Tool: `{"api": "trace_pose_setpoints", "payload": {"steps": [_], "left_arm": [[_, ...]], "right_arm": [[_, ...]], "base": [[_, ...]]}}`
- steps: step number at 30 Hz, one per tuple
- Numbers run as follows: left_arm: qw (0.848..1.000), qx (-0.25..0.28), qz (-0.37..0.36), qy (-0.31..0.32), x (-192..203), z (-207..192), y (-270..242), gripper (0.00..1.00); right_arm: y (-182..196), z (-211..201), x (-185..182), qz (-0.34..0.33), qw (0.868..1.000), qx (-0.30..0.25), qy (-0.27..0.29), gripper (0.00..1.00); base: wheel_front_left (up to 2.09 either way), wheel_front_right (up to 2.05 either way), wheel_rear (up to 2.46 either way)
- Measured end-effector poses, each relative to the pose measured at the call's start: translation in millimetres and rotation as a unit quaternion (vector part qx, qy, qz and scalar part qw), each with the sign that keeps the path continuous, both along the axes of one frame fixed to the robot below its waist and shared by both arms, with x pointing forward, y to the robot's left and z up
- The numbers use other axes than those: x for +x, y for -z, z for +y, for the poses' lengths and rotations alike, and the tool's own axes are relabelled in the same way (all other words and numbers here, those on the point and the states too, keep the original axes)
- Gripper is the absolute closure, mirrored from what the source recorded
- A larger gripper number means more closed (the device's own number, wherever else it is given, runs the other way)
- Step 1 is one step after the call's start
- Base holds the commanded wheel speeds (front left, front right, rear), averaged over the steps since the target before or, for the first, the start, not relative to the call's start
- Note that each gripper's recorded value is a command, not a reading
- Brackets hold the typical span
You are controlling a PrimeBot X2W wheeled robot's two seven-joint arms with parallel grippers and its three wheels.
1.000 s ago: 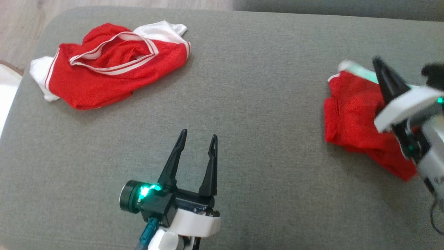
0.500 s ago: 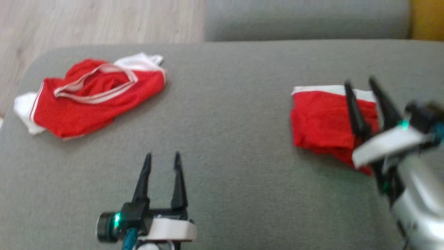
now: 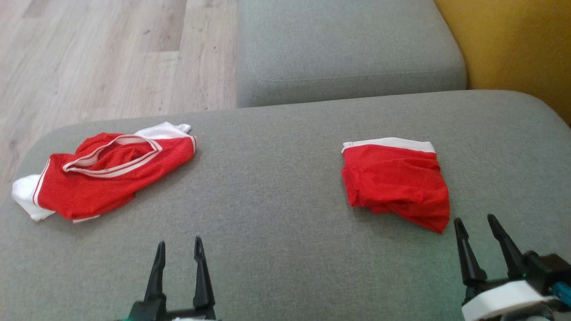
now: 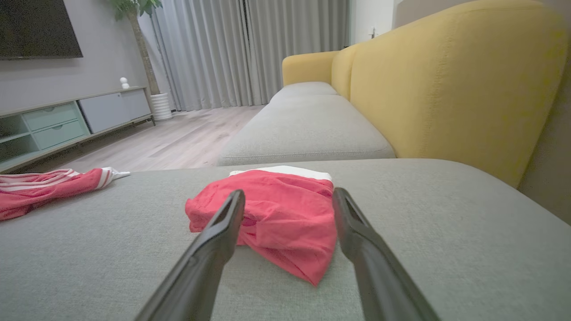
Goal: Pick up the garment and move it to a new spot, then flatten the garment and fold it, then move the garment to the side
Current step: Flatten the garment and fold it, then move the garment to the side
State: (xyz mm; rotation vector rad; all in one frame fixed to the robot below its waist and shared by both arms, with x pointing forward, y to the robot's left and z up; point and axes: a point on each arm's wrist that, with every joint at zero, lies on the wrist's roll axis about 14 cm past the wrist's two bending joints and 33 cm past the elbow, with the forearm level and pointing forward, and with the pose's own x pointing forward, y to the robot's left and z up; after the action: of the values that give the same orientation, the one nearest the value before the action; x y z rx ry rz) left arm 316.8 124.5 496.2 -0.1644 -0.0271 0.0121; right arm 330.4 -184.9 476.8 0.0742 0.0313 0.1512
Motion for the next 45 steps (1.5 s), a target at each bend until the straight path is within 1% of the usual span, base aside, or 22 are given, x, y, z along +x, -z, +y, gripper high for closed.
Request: {"api": "trace_pose_setpoints", "payload": {"steps": [2,10,33,39,45], "left_arm": [[1.000,0.001,0.001,0.001,-6,1,1,0.00],[1.000,0.025,0.007,0.012,-20,1,9,0.00],[1.000,0.028,0.002,0.013,-21,2,7,0.00],[1.000,0.027,0.007,0.014,-21,1,10,0.00],[0.999,0.026,0.017,0.015,-16,0,14,0.00]], "right_arm": [[0,-5,-6,-0.002,1.000,0.000,0.011,0.00],[1,-5,-16,-0.005,1.000,-0.011,0.013,0.00],[1,-3,-16,-0.004,1.000,-0.013,0.010,0.00],[6,3,-15,0.004,1.000,-0.021,-0.005,0.00],[12,-4,-10,0.017,1.000,-0.020,0.000,0.00]], "base": [[0.00,0.00,0.00],[0.00,0.00,0.00],[0.00,0.00,0.00],[0.00,0.00,0.00],[0.00,0.00,0.00]]}}
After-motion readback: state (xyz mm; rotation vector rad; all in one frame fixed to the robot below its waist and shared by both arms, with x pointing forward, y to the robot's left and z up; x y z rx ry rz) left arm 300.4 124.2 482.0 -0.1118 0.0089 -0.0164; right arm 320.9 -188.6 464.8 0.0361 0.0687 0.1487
